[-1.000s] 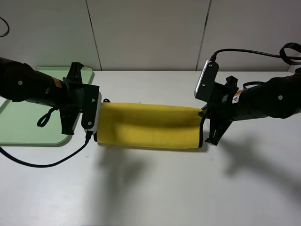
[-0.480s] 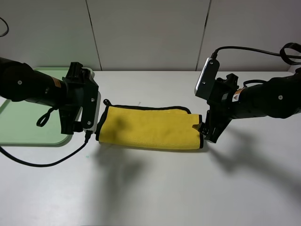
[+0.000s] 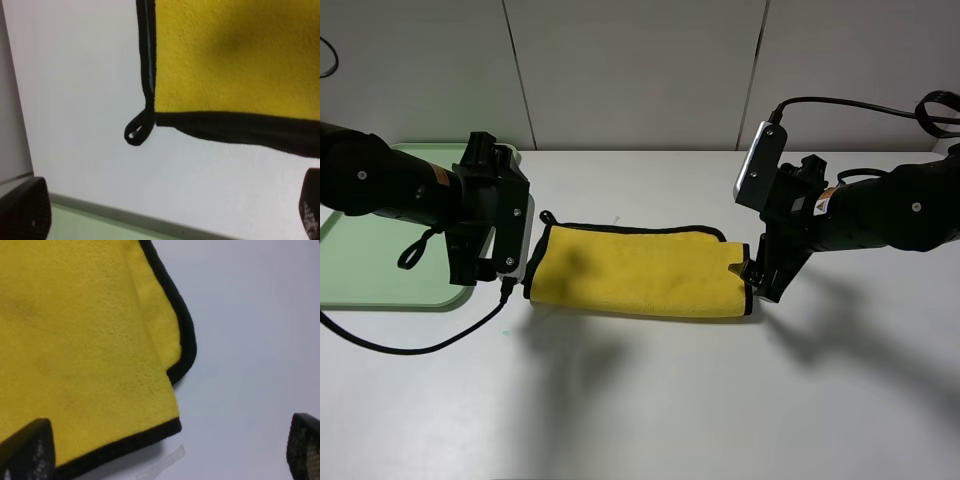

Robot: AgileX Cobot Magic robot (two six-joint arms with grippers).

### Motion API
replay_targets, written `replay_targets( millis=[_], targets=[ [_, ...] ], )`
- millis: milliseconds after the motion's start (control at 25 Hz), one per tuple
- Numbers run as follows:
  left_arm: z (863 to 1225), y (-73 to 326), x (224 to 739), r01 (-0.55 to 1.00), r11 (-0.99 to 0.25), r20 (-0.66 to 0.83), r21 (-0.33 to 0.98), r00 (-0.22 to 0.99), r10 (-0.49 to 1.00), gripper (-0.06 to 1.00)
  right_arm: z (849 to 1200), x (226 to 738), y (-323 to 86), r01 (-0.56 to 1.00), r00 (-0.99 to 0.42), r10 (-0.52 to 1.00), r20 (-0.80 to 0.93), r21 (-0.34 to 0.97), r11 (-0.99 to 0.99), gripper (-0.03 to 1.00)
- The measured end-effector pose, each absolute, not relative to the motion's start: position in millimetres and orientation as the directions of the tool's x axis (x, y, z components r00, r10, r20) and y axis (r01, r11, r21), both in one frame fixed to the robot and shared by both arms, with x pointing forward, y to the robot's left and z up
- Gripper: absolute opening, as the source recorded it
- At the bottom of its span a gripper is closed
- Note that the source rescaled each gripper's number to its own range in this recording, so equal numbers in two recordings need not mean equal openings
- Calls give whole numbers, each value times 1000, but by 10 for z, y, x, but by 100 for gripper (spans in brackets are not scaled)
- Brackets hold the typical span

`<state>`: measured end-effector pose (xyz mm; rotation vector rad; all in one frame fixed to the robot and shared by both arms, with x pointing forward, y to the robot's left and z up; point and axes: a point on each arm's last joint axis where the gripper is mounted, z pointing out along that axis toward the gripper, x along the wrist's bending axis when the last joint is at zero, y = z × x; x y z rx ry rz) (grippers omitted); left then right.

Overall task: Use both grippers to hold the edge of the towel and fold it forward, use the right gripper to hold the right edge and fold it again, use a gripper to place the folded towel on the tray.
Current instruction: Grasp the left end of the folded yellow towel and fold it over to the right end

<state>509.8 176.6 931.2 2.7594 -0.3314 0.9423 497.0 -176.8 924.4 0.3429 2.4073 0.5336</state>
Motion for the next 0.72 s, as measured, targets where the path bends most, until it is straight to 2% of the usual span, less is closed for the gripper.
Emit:
replay_targets(
  millis=[280, 520, 720],
  targets=[
    [9312, 1766, 5098, -276, -953, 621, 121, 771, -144, 100, 9245, 4971, -1769, 145, -754, 410, -513, 479, 866, 100],
    [9312, 1766, 5098, -276, -953, 621, 121, 771, -144, 100, 9252, 4943, -1787, 283, -732, 540, -417, 534, 796, 100],
    [9312, 1766, 5098, -276, -953, 621, 121, 771, -144, 100, 9410, 4833, -1812, 389, -712, 630, -311, 573, 722, 100]
  ],
)
